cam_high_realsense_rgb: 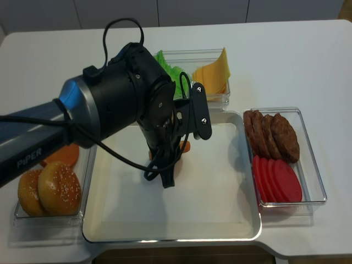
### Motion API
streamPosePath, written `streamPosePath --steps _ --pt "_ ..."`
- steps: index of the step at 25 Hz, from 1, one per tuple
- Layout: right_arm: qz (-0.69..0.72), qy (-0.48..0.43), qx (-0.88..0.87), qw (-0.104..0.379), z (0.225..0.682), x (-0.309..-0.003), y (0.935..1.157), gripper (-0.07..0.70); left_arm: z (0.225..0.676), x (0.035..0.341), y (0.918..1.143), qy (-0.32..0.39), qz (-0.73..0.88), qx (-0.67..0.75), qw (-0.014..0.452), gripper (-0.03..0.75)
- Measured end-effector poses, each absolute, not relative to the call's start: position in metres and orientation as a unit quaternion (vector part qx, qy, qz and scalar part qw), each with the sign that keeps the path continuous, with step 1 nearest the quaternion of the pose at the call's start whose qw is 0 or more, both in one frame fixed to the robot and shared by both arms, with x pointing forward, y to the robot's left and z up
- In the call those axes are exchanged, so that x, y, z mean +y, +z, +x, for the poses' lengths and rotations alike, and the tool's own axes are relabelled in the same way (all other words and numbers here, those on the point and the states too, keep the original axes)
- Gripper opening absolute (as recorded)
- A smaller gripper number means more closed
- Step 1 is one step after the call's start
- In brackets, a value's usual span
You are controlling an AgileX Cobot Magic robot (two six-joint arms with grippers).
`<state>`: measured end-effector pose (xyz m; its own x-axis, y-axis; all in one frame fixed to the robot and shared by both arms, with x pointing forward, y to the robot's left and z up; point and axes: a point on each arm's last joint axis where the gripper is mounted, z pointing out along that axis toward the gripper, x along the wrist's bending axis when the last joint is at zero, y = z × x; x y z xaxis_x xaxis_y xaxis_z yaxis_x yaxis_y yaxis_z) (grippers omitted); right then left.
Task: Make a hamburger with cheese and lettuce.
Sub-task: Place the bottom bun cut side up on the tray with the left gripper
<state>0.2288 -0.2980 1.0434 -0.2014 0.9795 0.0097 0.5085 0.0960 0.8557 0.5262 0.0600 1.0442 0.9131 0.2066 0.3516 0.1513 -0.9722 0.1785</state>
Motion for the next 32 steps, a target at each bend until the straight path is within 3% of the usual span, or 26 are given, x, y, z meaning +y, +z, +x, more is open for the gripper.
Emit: streamPosePath --steps 16,26,32 --pt "0.552 0.383 0.674 0.307 0.229 -0.298 1.043 0.299 0.522 0.057 1.042 0.158 0.978 0.107 0.087 0.294" --pt "0.553 0.384 0.673 0.307 0.229 -0.298 1.043 0.299 0.519 0.055 1.041 0.141 0.978 0.116 0.099 0.392" --pt "0.552 0.383 0.674 0.307 0.229 -0.298 1.043 0.299 0.519 0.054 1.053 0.128 0.973 0.165 0.103 0.395"
